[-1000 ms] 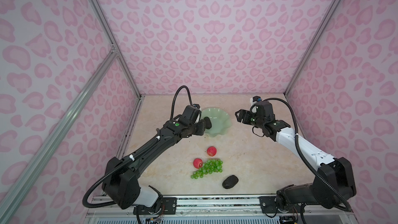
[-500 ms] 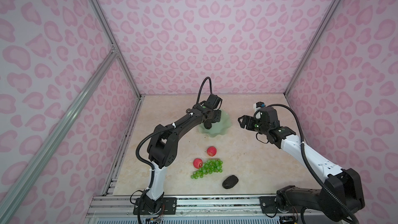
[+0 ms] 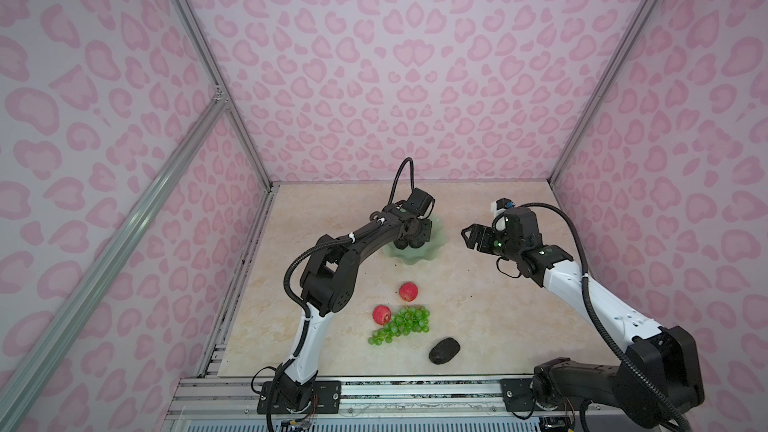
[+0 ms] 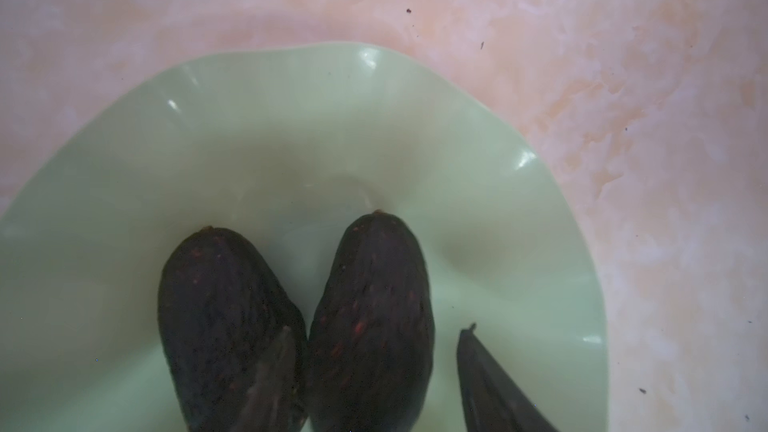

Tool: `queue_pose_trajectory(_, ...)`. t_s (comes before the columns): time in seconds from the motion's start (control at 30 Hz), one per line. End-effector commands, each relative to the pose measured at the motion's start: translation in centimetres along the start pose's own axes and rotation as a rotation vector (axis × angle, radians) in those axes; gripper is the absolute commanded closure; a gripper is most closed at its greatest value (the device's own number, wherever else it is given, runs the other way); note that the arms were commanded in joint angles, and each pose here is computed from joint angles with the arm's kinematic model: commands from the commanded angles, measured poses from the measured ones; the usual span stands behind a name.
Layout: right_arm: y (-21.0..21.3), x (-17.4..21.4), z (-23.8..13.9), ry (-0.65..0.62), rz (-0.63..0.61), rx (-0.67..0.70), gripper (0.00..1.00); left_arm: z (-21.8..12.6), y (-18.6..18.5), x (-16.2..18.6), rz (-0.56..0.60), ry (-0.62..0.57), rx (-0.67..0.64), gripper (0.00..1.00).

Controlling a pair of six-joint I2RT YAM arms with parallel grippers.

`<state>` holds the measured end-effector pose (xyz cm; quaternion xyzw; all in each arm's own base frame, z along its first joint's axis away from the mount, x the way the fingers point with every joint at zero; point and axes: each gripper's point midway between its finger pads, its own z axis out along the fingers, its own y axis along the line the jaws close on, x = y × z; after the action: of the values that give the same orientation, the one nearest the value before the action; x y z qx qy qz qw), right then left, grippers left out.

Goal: Place and organize the fake fruits in the fruit bowl
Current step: 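Place the avocado in the bowl with the left gripper and release, then grasp the avocado nearest the robot with the right gripper while the left withdraws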

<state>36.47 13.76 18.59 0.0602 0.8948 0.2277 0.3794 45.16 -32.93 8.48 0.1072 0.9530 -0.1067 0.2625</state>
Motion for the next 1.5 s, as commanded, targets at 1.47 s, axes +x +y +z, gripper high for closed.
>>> queue_pose_trajectory(1.47, 0.6, 24.3, -10.2, 0.558, 0.036, 0.077, 0.17, -26.5, 12.0, 7.8, -0.204, -0.548, -0.109, 0.18)
